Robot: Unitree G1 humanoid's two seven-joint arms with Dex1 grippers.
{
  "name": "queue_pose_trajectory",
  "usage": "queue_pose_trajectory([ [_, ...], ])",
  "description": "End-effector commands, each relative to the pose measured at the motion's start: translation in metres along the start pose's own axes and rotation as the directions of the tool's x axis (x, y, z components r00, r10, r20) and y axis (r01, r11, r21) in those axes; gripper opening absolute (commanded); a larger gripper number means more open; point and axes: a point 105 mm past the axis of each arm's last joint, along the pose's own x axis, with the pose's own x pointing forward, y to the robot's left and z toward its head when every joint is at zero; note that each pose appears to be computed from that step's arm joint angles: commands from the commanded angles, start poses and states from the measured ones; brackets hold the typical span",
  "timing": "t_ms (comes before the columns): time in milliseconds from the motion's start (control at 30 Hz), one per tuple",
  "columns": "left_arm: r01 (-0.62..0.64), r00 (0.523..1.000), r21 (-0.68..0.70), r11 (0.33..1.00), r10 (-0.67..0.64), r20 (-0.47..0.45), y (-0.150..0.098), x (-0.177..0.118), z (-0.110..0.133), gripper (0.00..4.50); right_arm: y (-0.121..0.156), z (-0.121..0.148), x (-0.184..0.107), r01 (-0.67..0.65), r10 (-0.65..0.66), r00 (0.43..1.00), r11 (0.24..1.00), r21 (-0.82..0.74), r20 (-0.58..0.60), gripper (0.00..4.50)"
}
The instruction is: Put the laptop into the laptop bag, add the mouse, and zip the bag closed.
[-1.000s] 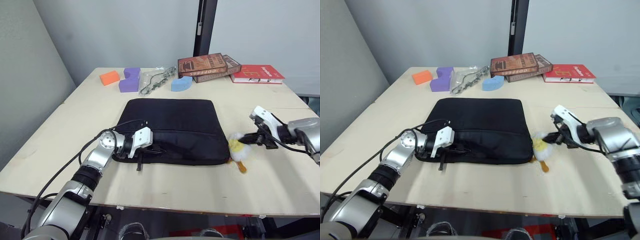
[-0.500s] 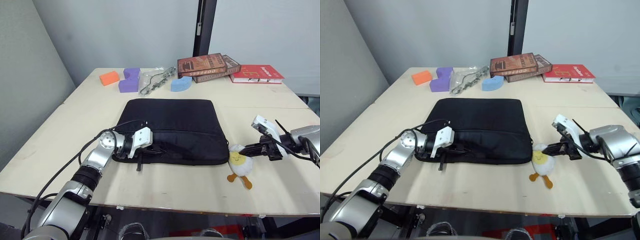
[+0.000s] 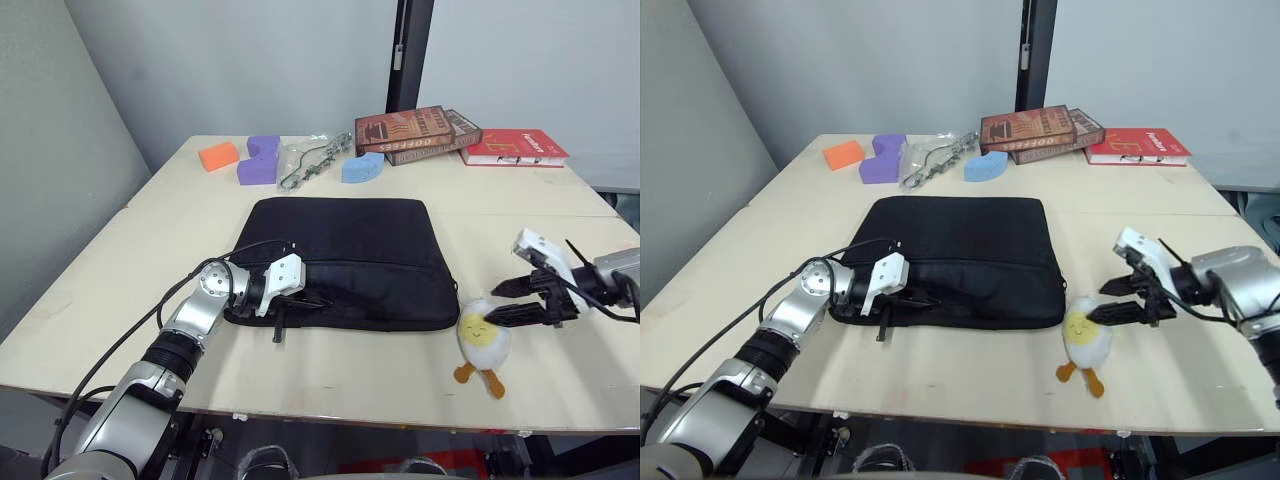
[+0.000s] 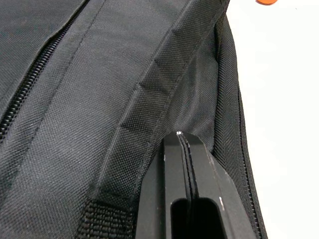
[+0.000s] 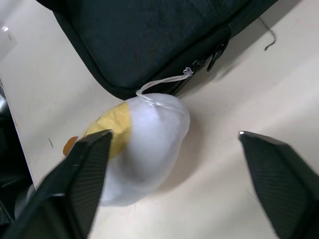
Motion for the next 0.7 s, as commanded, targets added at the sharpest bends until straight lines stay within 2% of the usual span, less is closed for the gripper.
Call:
queue_pose_trajectory([
  [33,0.065,0.977,-0.2,0.978,-0.104,-0.187,-0.034,0.005,-0.059,0.0,0.0,0.016,-0.02,0.003,-0.001,0.999,0.999,-0.051,0.036,4.46],
  [167,0.069,0.976,-0.198,0.978,-0.106,-0.187,-0.034,0.006,-0.059,0.0,0.0,0.024,-0.03,-0.012,0.015,0.998,0.999,-0.051,0.059,4.46],
  [267,0.068,0.977,-0.2,0.977,-0.106,-0.187,-0.033,0.006,-0.059,0.0,0.009,0.028,-0.036,-0.073,0.077,0.995,0.994,-0.076,0.058,4.46],
  [333,0.068,0.977,-0.203,0.977,-0.106,-0.183,-0.034,0.006,-0.059,0.0,0.016,0.029,-0.039,-0.11,0.115,0.992,0.989,-0.098,0.046,4.46],
  [500,0.061,0.981,-0.193,0.979,-0.094,-0.169,-0.031,0.003,-0.055,0.0,0.017,0.027,-0.038,-0.11,0.106,0.994,0.972,-0.208,-0.028,4.46],
  [700,0.073,0.993,-0.235,0.969,-0.094,-0.077,-0.029,-0.014,-0.028,0.0,0.017,0.032,-0.037,-0.108,0.108,0.994,0.958,-0.265,-0.013,4.46],
])
